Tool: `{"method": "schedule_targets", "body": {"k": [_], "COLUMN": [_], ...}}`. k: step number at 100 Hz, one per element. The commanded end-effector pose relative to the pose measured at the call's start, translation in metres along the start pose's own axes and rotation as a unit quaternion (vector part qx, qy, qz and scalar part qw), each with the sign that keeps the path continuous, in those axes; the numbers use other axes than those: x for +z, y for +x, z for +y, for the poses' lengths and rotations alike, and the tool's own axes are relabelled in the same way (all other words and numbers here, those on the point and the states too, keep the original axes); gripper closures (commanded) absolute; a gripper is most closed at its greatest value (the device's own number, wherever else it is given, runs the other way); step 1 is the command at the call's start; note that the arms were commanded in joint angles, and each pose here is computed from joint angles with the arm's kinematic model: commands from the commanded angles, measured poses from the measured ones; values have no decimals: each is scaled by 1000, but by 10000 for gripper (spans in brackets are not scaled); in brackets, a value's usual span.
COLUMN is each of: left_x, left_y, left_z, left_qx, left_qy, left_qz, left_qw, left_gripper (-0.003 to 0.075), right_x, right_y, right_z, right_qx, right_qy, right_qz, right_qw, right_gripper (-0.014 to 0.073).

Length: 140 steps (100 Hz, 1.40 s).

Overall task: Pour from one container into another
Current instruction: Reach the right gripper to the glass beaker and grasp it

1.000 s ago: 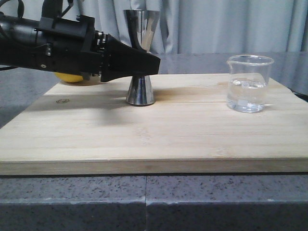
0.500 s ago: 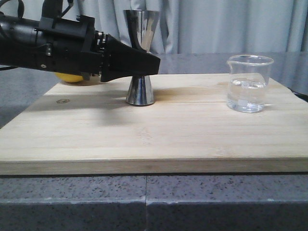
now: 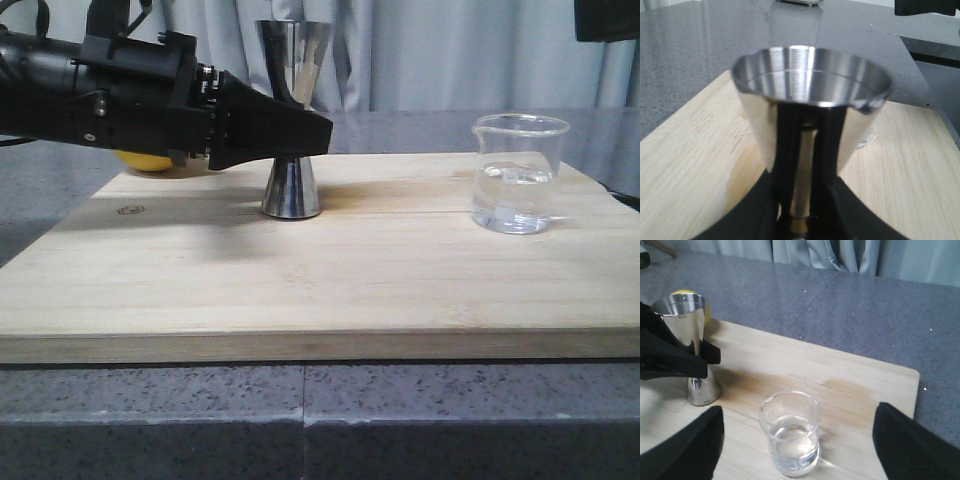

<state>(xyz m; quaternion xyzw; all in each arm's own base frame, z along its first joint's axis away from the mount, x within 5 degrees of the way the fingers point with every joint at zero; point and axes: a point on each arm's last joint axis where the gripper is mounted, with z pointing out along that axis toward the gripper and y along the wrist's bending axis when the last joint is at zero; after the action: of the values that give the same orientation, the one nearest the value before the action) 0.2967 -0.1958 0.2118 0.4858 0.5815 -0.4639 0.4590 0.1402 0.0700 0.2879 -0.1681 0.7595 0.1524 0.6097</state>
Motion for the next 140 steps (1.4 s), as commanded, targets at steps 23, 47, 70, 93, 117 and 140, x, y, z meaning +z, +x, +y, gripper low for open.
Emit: {"method": "schedule_targets", "body": {"k": [23,47,70,93,117,140], "left_x": [-2,-2,-2,-2,-2,-2], "left_y": [-30,-30,-30,-30,-30,-30], "left_z": [-7,-7,-7,-7,-7,-7], "left_qx": [19,19,19,19,19,19], "left_qy": [19,19,19,19,19,19], "left_qz": [-73,-73,-73,-73,-73,-73], "left_qw": [997,997,997,997,997,997], "left_gripper": [659,659,659,659,659,659], "right_x": [3,22,41,57,68,75], "right_y": [16,33,42,54,63,70], "right_z": [5,8,6,6,4,2], "right_qx": [-34,-45,-21,-16,-3,6], "right_qy": [-28,-44,-38,-41,-31,-21], "right_qz": [-144,-132,-133,-125,-115,-109], "right_qw": [989,989,990,991,993,994], "right_gripper": [41,41,41,41,41,42]}}
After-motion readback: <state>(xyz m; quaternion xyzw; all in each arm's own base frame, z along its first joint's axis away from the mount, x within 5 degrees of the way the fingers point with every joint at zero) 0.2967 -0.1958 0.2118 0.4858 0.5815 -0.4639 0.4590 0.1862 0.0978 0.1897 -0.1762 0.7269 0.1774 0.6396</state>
